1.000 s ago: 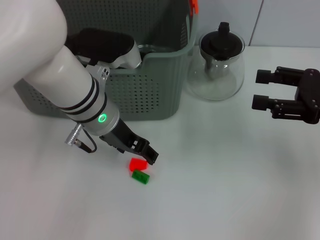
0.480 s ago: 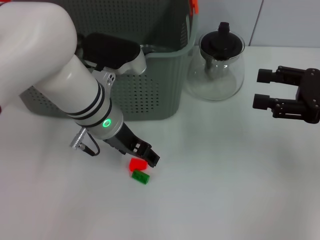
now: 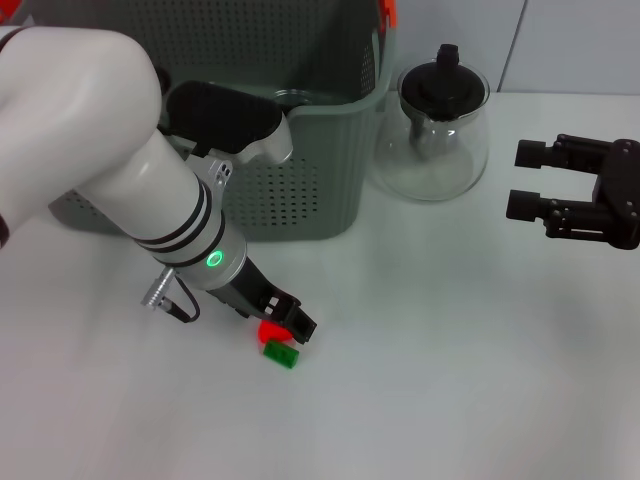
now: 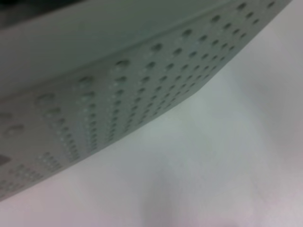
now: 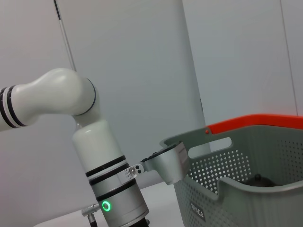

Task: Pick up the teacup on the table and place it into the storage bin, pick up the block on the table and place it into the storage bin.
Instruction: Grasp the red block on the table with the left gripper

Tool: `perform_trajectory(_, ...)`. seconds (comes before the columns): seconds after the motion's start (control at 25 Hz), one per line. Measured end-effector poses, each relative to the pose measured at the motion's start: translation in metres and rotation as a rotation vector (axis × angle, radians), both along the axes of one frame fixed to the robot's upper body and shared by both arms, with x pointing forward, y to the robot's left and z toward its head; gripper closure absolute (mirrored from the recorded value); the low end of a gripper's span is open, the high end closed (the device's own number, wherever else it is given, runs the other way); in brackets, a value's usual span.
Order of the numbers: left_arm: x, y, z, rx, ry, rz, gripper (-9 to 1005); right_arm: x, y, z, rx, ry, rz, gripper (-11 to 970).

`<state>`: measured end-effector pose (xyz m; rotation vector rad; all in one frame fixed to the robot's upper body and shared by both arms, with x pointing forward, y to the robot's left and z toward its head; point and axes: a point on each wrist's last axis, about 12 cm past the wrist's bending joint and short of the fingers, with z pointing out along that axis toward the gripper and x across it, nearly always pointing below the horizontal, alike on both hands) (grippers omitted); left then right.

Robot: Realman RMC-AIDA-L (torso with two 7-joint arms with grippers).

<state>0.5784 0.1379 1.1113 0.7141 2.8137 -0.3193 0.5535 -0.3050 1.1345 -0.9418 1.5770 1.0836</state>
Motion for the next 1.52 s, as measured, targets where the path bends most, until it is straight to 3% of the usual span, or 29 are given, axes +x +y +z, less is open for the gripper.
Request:
perform_trajectory(0.76,-0.0008,-0.0033,-0.0024,0.01,-0.007,-0.016,189,0.0003,-0.0002,0.0007,0.005,-0.004,-0.004,169)
perform_trajectory(1.28,-0.0021,-0.0066,-0.0022,0.02,-0.008,-0.035,509,0.0005,-0.0014,0.0013,0.005,-0.005,-0.007,168)
perform_trajectory(1.52,-0.0042,-0.0097,-0.0025,0.032,-0.007,-0.057,547,0.0,-0.0022,0.0012,0.007,-0.005,-0.008,168)
